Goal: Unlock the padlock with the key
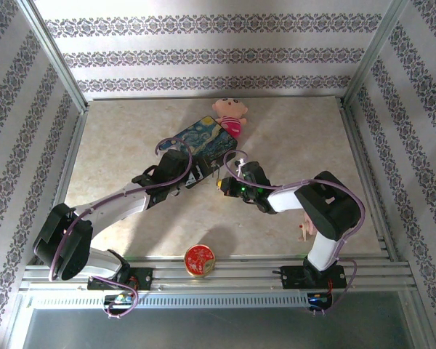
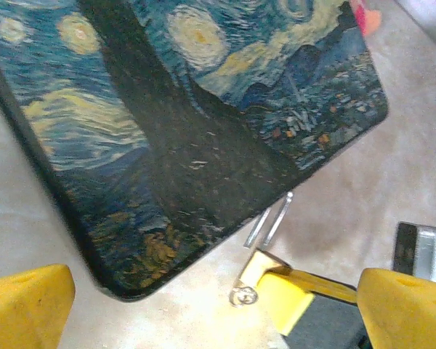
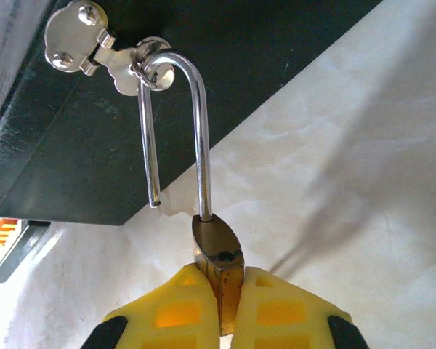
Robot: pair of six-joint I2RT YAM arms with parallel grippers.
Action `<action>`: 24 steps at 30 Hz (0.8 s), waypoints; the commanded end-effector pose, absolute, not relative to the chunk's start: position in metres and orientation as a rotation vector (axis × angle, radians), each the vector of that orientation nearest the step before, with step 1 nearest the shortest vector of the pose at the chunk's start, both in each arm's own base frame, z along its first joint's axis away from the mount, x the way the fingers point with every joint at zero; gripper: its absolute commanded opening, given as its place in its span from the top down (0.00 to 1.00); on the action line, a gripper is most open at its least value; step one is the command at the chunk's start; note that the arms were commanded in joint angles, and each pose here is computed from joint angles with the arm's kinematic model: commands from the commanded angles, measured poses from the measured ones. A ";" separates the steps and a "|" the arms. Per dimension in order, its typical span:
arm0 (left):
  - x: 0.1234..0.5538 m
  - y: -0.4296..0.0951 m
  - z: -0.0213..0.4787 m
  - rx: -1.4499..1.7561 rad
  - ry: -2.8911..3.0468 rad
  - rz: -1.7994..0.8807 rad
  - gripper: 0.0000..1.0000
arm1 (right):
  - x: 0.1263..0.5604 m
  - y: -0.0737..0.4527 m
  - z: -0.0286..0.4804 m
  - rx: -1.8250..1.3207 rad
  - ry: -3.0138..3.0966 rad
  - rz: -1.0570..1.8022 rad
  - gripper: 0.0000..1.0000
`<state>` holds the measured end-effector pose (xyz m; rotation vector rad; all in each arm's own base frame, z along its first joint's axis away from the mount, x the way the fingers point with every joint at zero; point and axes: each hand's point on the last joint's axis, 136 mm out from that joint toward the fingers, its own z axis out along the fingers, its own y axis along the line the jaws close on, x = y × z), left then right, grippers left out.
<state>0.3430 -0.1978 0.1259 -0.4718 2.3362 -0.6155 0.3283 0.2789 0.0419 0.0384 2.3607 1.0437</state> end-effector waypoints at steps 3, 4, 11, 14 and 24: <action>0.349 -0.170 0.121 -0.470 2.344 -0.407 0.01 | 0.334 0.282 0.055 0.081 2.298 1.137 1.00; 0.350 -0.168 0.120 -0.468 2.347 -0.388 0.01 | 0.334 0.282 0.055 0.092 2.302 1.146 1.00; 0.353 -0.158 0.118 -0.457 2.356 -0.313 0.01 | 0.322 0.278 0.052 0.197 2.296 1.213 1.00; 0.355 -0.158 0.118 -0.452 2.353 -0.312 0.01 | 0.316 0.276 0.049 0.243 2.288 1.234 1.00; 0.356 -0.159 0.107 -0.463 2.374 -0.299 0.01 | 0.299 0.288 0.046 0.289 2.276 1.281 1.00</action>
